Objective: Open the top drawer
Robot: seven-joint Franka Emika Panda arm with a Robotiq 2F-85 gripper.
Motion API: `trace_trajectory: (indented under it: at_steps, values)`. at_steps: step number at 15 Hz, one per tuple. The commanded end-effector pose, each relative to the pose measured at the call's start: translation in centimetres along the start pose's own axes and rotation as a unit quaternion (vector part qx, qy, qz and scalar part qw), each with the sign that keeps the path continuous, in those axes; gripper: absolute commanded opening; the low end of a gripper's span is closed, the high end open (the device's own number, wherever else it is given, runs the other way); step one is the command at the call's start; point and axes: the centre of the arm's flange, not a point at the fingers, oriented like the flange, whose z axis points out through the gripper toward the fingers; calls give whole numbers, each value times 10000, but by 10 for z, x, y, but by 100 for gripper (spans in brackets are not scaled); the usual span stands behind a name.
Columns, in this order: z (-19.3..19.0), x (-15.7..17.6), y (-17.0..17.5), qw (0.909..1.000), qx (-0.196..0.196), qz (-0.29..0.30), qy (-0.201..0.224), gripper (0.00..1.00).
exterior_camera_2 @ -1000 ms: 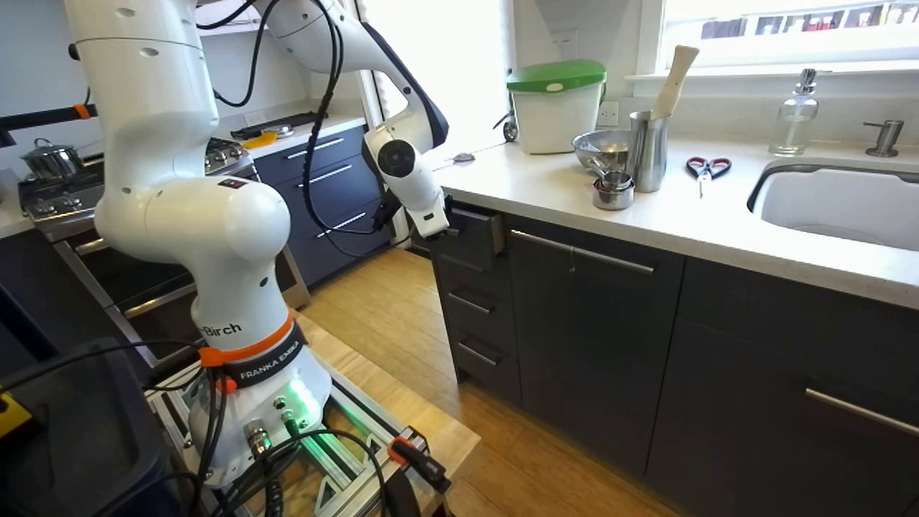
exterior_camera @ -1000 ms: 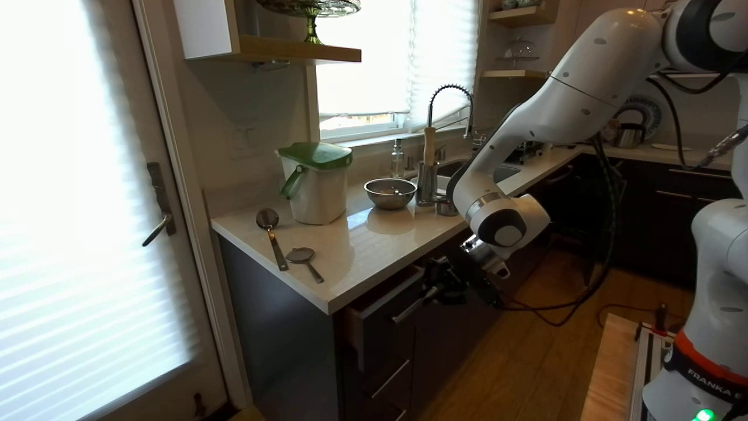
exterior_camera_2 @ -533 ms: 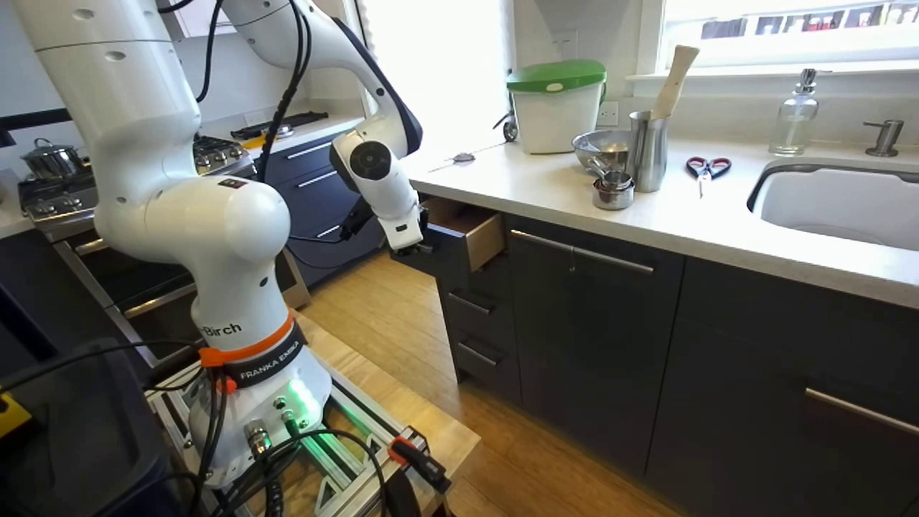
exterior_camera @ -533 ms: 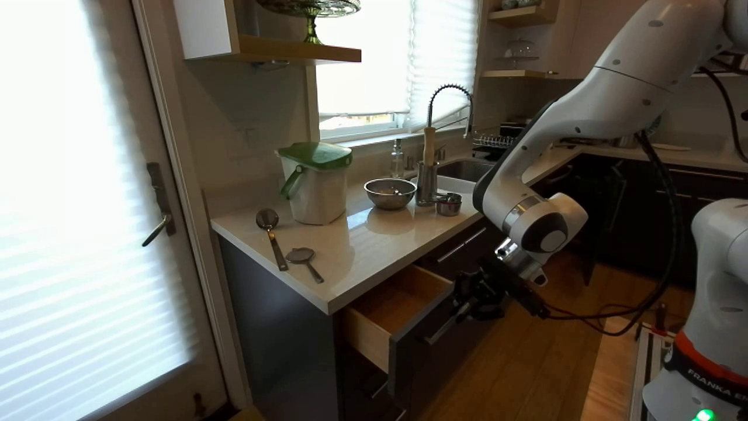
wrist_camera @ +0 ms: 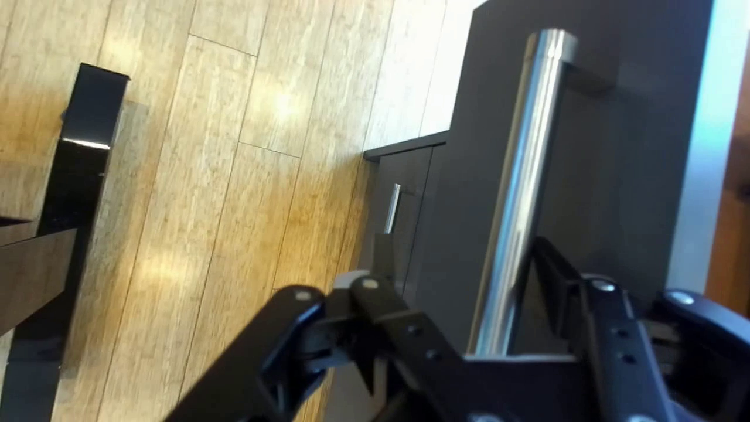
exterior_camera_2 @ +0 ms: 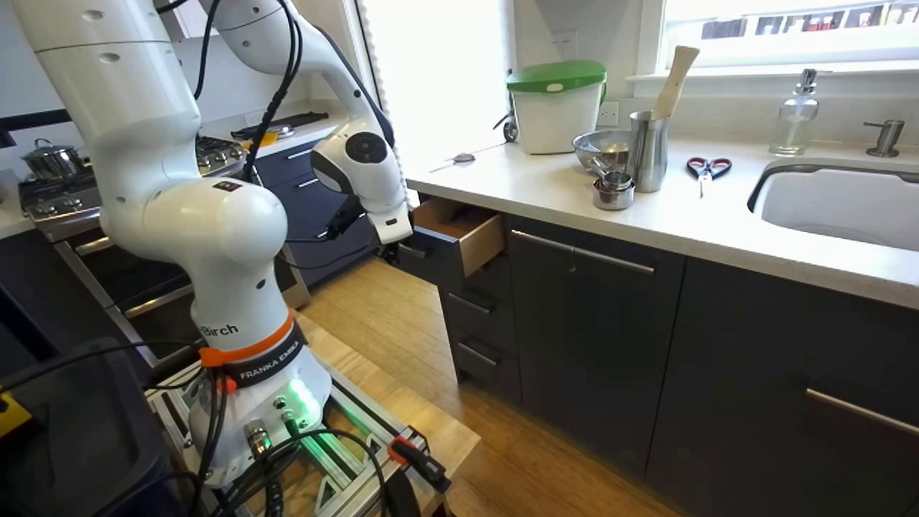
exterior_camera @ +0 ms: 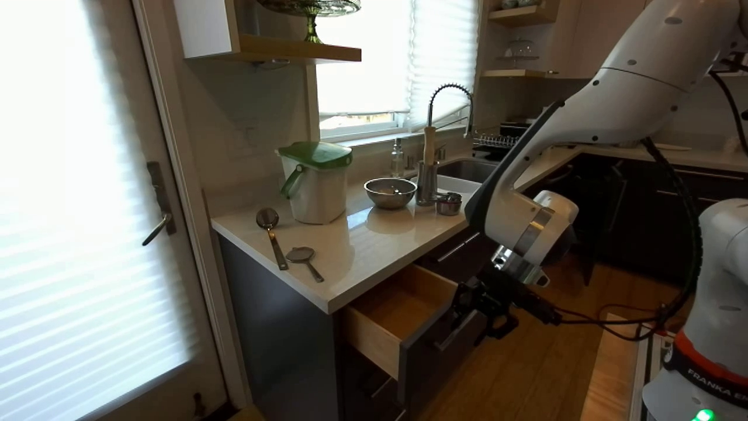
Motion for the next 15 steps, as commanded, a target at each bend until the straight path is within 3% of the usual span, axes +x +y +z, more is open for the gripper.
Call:
trace_trajectory:
  at_steps: [1, 3, 10, 12, 15]
  values:
    - [-14, -12, 14, 9957, -804, -456, 48, 90]
    - [-19, -15, 14, 9917, -1037, -720, 230, 100]
    - [-42, -19, 19, 9858, -829, -1088, 974, 100]
    - [-46, -22, 22, 9900, -717, -853, 870, 100]
    - [-47, -22, 28, 9961, -627, 29, 619, 100]
